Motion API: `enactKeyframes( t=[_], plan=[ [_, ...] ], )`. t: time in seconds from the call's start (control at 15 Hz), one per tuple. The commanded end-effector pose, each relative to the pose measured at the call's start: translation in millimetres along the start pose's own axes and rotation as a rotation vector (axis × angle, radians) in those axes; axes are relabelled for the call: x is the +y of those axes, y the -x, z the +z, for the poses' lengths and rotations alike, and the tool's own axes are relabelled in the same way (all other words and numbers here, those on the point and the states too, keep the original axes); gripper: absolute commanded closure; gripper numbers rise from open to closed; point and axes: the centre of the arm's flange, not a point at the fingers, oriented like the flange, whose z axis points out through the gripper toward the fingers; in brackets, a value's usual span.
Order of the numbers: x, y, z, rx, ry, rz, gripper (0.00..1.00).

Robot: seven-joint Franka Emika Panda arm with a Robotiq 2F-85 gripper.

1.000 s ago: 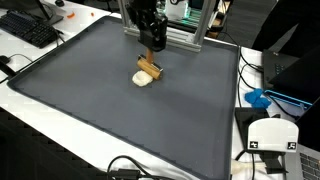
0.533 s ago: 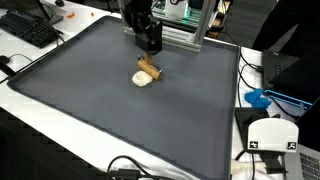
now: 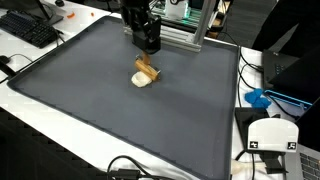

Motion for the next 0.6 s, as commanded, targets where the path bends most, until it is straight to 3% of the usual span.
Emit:
enactKeyframes(
  t=[0.0, 0.53],
  plan=[
    [1, -6, 2, 0.013, -0.008, 0.026, 0.65],
    [4, -16, 18, 0.058, -0.027, 0.07, 0.65]
  ],
)
